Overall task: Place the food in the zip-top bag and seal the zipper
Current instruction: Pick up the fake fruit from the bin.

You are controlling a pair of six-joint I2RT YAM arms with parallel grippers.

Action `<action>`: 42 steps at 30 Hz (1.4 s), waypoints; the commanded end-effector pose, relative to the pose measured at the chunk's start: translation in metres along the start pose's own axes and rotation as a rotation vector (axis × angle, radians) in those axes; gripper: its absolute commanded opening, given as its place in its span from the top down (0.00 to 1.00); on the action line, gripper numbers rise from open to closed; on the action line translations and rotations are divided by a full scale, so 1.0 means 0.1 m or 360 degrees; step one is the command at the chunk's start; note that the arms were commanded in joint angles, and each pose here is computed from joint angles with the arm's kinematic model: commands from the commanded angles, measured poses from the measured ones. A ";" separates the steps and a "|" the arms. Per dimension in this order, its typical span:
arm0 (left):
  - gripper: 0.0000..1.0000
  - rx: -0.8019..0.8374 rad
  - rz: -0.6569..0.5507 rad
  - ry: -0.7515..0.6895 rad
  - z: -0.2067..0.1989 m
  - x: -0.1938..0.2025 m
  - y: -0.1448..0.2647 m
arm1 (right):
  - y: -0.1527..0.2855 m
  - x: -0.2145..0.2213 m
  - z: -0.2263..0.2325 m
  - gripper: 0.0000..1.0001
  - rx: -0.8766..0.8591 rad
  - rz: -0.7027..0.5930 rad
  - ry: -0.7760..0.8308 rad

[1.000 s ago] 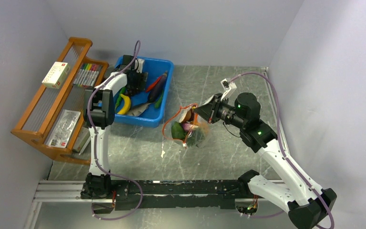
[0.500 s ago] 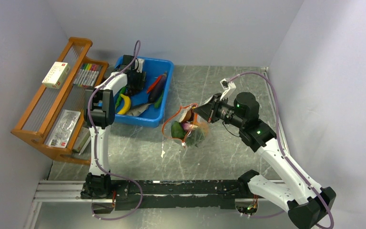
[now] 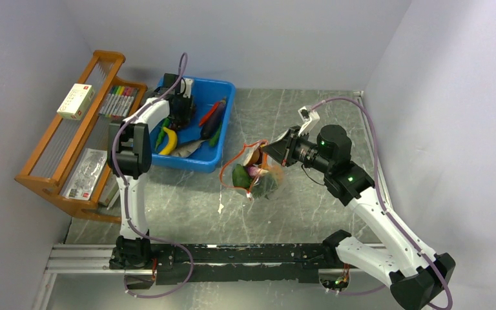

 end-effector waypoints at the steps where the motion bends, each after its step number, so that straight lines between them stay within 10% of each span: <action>1: 0.63 -0.0043 -0.0159 0.0035 0.07 -0.24 0.37 | 0.02 -0.09 0.09 1.00 -0.0090 -0.0095 0.0036; 17: 0.62 0.0134 -0.0466 0.0160 -0.07 -0.45 1.42 | -0.03 -0.01 0.04 1.00 -0.0104 -0.0062 -0.0036; 42: 0.63 0.1123 -0.1068 0.0289 -0.81 0.07 3.23 | -0.26 0.07 -0.09 1.00 -0.0010 -0.0039 -0.0438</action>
Point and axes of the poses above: each gripper's point midway between its finger pads, its own y axis back along the fingers, its own z axis along the line the jaws close on, x = y × z, the point moved 9 cm from there along y, back along the fingers, and after that the axes turned 9 degrees about -y, right-handed, at the moved point
